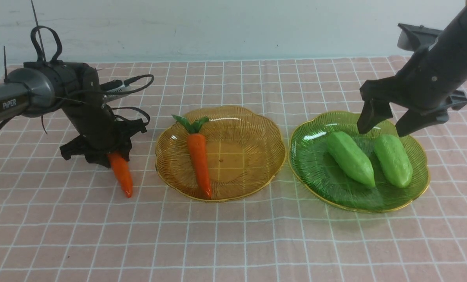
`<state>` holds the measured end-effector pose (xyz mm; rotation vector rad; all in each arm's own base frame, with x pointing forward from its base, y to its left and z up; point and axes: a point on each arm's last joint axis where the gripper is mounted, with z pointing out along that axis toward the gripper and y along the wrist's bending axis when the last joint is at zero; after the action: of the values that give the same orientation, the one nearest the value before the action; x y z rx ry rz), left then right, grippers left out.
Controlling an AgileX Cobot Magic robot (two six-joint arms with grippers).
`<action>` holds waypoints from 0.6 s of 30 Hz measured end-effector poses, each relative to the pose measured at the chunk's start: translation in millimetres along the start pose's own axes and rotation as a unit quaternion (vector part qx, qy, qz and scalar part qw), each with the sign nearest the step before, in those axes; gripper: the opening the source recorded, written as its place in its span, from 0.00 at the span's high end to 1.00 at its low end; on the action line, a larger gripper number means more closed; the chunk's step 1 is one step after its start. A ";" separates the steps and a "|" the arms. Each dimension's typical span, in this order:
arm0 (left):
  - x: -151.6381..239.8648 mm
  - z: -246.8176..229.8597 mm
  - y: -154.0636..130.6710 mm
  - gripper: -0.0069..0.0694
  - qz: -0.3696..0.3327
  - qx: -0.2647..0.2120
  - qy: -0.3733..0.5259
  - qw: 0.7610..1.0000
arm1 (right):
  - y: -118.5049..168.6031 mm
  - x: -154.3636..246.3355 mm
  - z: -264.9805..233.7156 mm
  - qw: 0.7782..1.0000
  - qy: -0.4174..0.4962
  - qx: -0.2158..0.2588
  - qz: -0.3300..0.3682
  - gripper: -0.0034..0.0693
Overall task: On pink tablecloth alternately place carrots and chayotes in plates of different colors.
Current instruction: 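Pick up the carrot and put it on the nearest plate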
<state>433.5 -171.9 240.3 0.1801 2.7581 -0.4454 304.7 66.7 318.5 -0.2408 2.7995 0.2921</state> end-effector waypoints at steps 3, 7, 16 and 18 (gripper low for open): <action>1.9 17.5 -27.1 0.56 0.034 0.012 -0.030 0.999 | -1.6 36.8 -19.4 1.000 -0.005 0.023 -0.012 0.97; -0.7 26.4 -37.1 0.46 0.040 0.022 -0.061 0.997 | -0.1 70.5 -37.2 0.999 -0.022 0.028 -0.017 0.97; -4.6 20.1 -30.1 0.39 0.034 0.018 -0.070 0.997 | 4.2 140.5 -70.1 0.996 -0.086 0.027 -0.027 0.98; -4.7 10.1 -30.4 0.46 0.041 0.012 -0.071 0.997 | 4.2 156.3 -72.7 0.993 -0.107 0.027 -0.029 0.98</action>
<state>435.6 -204.2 241.6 0.2563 2.5971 -0.4517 136.3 33.7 335.9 -0.2602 2.5797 0.2148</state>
